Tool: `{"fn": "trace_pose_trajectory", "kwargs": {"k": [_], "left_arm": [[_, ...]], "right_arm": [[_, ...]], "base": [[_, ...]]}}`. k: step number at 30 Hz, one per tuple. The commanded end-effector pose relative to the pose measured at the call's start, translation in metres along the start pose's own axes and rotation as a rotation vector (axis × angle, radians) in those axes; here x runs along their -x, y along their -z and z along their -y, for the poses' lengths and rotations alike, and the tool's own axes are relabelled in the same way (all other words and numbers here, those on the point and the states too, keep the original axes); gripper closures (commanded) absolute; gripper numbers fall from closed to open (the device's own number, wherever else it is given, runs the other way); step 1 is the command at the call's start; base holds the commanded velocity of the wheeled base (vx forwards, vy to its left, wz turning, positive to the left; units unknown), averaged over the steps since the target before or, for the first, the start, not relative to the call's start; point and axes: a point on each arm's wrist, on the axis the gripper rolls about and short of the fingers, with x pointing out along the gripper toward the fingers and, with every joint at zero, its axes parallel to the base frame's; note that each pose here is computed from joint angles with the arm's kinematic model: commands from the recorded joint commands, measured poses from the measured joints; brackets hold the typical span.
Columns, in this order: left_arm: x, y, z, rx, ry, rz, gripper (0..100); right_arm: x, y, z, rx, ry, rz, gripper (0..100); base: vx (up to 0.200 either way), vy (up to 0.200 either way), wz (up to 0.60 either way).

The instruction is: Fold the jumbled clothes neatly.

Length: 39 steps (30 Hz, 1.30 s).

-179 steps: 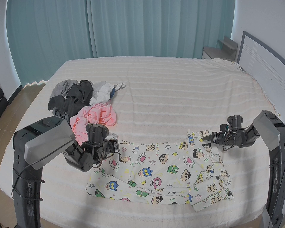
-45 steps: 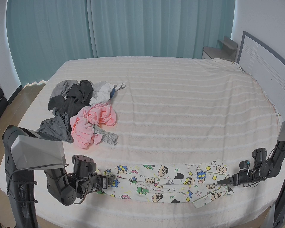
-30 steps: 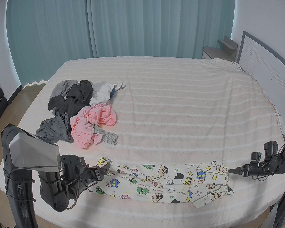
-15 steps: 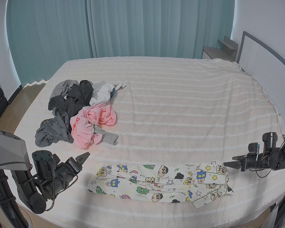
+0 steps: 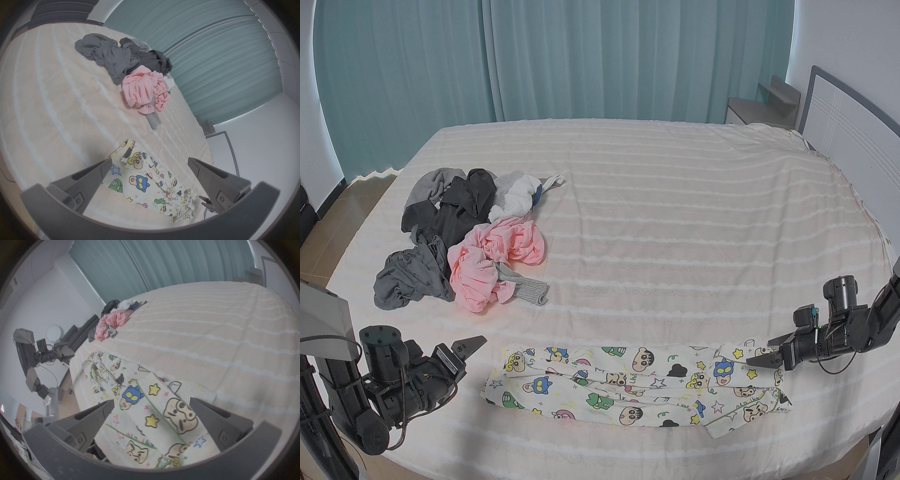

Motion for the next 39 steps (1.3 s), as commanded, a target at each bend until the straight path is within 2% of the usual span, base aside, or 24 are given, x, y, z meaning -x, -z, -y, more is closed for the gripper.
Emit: {"fn": "trace_pose_trajectory", "kwargs": {"k": [1,2,7,12,35,36,39], "left_arm": [[-0.004,0.005,-0.01,0.013,-0.047,-0.027,0],[-0.005,0.006,-0.012,0.012,-0.056,-0.035,0],[-0.005,0.006,-0.012,0.012,-0.055,-0.034,0],[-0.005,0.006,-0.012,0.012,-0.056,-0.035,0],[-0.008,0.007,-0.015,0.011,-0.069,-0.043,0],[-0.008,0.007,-0.015,0.012,-0.07,-0.042,0],[-0.008,0.007,-0.015,0.012,-0.07,-0.042,0]], "right_arm": [[-0.008,-0.003,0.004,0.033,0.025,-0.029,0],[-0.01,-0.002,0.01,0.058,0.051,-0.04,0],[-0.009,-0.005,0.015,0.072,0.067,-0.033,0],[-0.01,0.0,0.012,0.066,0.05,-0.068,0],[-0.023,0.011,0.014,0.08,0.036,-0.12,0],[-0.024,0.01,0.014,0.085,0.037,-0.12,100],[-0.024,0.01,0.014,0.091,0.058,-0.127,100]], "base": [[0.0,0.0,0.0],[0.0,0.0,0.0],[0.0,0.0,0.0],[0.0,0.0,0.0],[0.0,0.0,0.0],[0.0,0.0,0.0],[0.0,0.0,0.0]]}}
